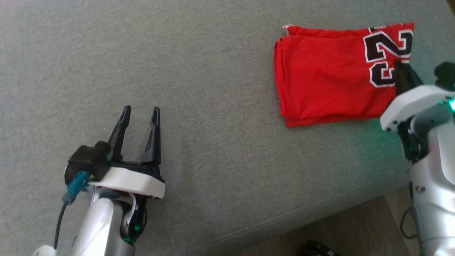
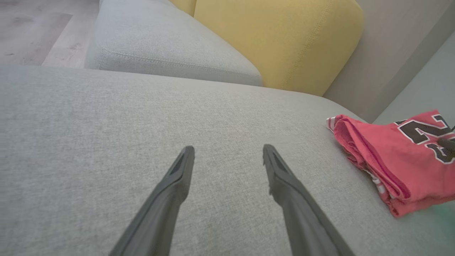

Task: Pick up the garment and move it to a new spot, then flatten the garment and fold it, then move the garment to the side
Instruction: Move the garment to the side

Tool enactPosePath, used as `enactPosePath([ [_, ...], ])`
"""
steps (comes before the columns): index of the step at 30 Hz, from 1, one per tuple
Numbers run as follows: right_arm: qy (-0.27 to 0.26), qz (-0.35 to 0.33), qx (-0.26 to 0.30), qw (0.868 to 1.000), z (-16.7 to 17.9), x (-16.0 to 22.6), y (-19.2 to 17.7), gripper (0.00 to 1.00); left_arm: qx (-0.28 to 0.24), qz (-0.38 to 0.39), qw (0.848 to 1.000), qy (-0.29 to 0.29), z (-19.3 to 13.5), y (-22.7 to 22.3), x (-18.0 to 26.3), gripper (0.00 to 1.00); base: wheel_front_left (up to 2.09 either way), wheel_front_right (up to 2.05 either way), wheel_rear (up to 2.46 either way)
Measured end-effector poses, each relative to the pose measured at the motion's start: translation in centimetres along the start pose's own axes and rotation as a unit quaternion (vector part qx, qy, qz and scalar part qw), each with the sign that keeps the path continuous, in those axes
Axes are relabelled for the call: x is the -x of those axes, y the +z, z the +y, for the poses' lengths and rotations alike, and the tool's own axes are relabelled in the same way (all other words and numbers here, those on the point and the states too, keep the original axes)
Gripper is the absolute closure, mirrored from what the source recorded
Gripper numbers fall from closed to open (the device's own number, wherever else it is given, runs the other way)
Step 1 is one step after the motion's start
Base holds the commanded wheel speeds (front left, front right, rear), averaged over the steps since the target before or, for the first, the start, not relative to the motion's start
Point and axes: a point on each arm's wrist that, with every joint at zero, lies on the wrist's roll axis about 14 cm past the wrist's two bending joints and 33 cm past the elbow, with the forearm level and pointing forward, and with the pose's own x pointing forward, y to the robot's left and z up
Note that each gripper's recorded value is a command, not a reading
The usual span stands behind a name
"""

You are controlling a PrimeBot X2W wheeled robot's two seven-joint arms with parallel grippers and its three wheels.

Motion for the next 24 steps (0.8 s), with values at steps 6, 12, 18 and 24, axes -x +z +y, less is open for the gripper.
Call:
enactPosePath([
  [6, 0.028, -0.025, 0.027, 0.999, 2.5, -2.3, 2.9, 1.0, -0.006, -0.006, 1.0, 0.022, 1.6, 0.5, 0.5, 0.0, 0.0, 0.0, 0.0],
  [12, 0.032, -0.045, 0.072, 0.996, 3.2, -5.3, 6.8, 1.0, -0.014, -0.018, 0.998, 0.061, 4.0, 1.6, 1.9, 0.0, 0.0, 0.0, 0.0],
  [18, -0.006, -0.042, 0.081, 0.996, 0.5, -7.3, 8.2, 1.0, -0.02, -0.027, 0.995, 0.091, 5.8, 2.4, 3.2, 0.0, 0.0, 0.0, 0.0],
  [24, -0.056, -0.03, 0.078, 0.995, -3.2, -8.3, 8.1, 1.0, -0.025, -0.033, 0.992, 0.117, 7.3, 3.0, 4.4, 0.0, 0.0, 0.0, 0.0],
])
